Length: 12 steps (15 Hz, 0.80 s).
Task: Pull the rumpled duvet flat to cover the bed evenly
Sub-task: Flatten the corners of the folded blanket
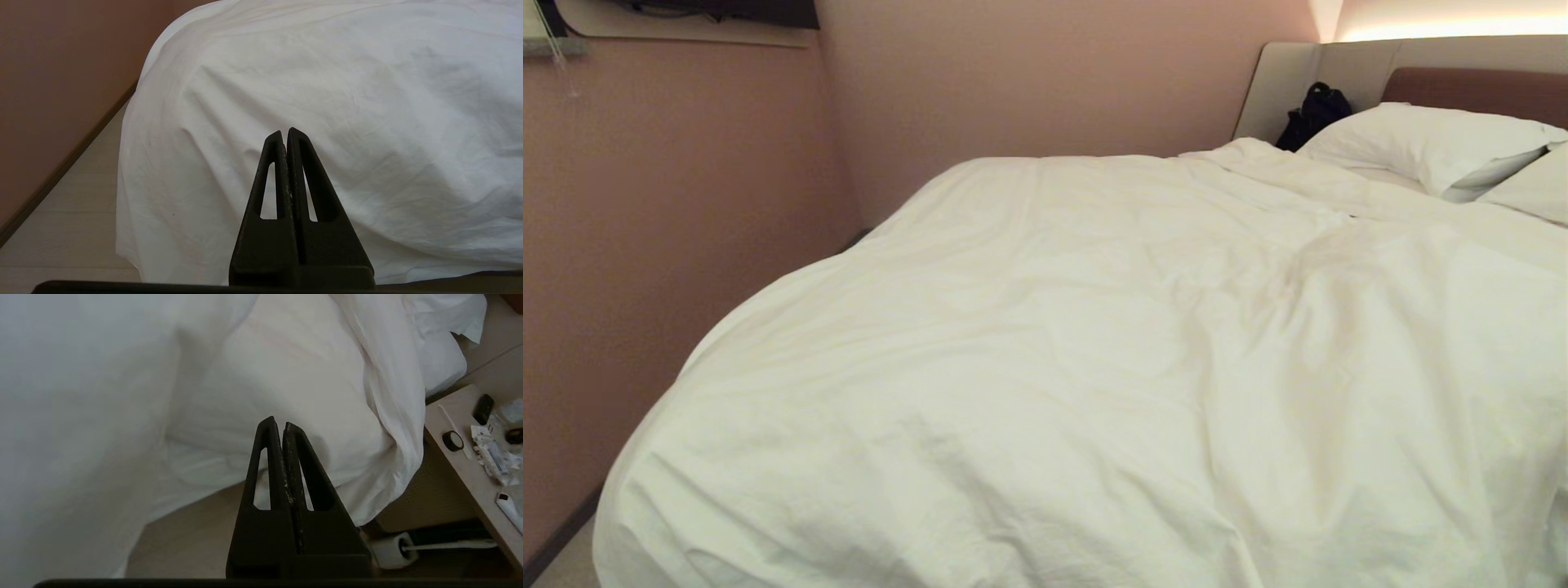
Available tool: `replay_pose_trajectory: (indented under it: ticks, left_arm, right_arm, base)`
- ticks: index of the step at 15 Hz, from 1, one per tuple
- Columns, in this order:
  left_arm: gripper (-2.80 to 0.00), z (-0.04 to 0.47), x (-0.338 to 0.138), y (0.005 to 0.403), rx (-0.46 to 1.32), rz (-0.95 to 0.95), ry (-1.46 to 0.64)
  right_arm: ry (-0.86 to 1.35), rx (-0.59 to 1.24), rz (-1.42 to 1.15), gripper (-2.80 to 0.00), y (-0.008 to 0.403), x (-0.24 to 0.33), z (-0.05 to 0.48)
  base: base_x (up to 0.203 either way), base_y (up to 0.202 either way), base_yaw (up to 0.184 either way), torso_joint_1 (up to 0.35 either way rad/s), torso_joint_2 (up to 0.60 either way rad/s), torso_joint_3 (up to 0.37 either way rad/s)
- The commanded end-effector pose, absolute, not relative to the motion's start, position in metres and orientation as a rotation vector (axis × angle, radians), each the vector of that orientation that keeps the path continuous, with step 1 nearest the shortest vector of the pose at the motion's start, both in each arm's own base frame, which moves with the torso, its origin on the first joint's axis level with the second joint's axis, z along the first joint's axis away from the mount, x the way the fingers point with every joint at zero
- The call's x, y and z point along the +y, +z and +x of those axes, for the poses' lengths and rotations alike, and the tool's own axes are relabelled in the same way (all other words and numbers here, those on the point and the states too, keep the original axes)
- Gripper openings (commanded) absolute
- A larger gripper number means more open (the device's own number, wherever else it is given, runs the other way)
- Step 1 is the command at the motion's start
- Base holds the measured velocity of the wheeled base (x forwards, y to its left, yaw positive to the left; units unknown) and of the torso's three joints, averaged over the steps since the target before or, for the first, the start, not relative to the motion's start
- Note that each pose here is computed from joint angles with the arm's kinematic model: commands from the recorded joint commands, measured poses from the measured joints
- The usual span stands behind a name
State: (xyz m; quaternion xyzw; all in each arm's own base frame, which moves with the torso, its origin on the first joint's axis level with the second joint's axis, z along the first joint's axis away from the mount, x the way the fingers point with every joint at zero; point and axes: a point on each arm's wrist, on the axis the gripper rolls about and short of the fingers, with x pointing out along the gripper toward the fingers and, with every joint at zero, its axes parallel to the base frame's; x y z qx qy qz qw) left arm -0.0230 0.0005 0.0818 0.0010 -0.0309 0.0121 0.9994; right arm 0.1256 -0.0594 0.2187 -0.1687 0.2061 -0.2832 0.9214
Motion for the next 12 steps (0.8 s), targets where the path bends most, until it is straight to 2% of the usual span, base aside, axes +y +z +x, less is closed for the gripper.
replay_pose_trajectory:
  ticks: [1,6,12]
  left_arm:
    - [-2.80,-0.023,0.001,0.082,-0.063,0.002,0.025]
    - [-2.80,-0.023,0.001,0.082,-0.063,0.002,0.025]
    - [-2.80,-0.023,0.001,0.082,-0.063,0.002,0.025]
  right_arm:
    - [-0.583,0.394,-0.458,-2.80,0.213,-0.063,0.131]
    - [-0.543,0.473,-0.540,-2.80,0.193,-0.066,0.137]
    - [-0.504,0.622,-0.510,-2.80,0.158,-0.067,0.136]
  base:
    - [0.000,0.000,0.000,0.000,0.00,0.000]
    - [0.000,0.000,0.000,0.000,0.00,0.000]
    - [0.000,0.000,0.000,0.000,0.00,0.000]
